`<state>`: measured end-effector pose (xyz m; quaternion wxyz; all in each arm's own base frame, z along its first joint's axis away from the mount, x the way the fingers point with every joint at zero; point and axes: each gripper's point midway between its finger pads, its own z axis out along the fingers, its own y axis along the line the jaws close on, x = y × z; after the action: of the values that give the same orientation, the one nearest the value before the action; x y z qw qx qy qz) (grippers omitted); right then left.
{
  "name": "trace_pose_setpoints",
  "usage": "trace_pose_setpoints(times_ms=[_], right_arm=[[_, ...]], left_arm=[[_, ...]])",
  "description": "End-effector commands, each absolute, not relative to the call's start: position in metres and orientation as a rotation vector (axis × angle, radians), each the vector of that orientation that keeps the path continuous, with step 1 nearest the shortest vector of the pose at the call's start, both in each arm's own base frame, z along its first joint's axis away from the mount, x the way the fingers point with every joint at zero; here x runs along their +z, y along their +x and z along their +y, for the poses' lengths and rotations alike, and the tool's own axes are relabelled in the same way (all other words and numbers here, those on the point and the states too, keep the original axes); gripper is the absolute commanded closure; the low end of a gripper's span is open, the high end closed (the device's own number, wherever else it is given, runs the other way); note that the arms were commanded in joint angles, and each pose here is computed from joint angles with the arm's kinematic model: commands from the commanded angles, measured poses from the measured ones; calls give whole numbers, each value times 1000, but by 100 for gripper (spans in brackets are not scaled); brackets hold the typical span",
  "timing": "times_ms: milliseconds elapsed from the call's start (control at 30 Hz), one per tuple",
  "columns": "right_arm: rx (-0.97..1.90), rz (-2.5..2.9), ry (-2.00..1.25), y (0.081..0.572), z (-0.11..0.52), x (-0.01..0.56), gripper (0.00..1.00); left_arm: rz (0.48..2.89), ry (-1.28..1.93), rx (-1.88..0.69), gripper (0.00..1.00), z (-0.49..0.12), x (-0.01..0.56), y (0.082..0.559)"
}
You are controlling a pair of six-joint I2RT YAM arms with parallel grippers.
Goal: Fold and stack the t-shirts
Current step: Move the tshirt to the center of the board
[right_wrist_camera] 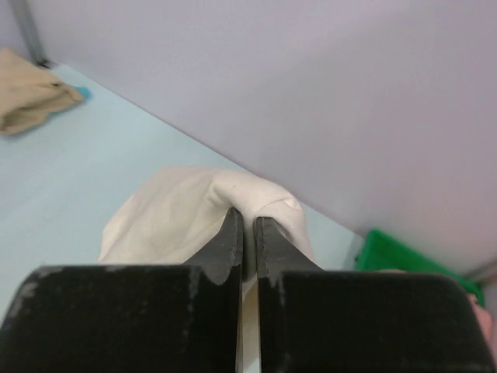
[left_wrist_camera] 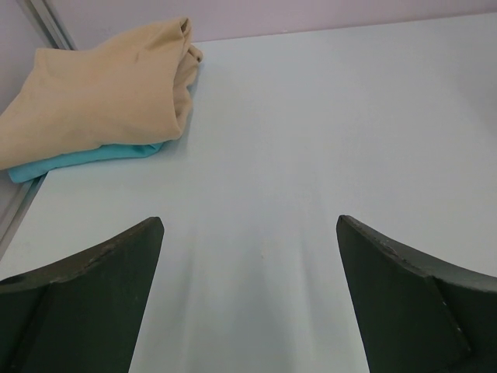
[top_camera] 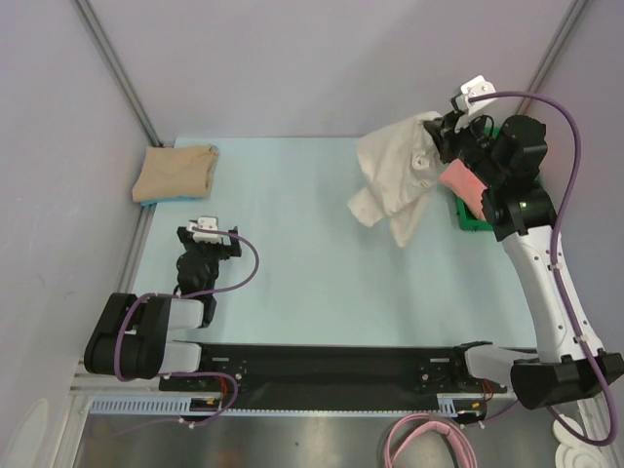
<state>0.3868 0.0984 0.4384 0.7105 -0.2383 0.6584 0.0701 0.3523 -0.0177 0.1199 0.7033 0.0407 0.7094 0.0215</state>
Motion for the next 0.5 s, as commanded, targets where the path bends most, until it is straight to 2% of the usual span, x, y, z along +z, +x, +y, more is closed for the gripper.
trace_pose_setpoints(times_ms=[0,67,167,200,233,267,367,467], right_arm=[[264,1354,-583,352,130,487,100],[343,1348,-598,347,141,487,100],[391,1405,-607,363,151,444,100],[387,1479,-623,378,153,405,84],[375,1520,-622,386,152,385,51],[338,1567,-606,397,146,366,1],[330,1666,-657,405,139,319,0],[348,1680,-783,386,158,285,0]], left_arm=[[1517,95,41,0,-18,135,354],[1521,90,41,0,-18,134,353],[1519,89,42,0,-18,134,353],[1518,88,43,0,-17,135,353],[1519,88,41,0,-18,134,352],[1513,88,42,0,-18,136,353],[1510,94,36,0,-19,135,351],[1495,92,34,0,-18,138,348]])
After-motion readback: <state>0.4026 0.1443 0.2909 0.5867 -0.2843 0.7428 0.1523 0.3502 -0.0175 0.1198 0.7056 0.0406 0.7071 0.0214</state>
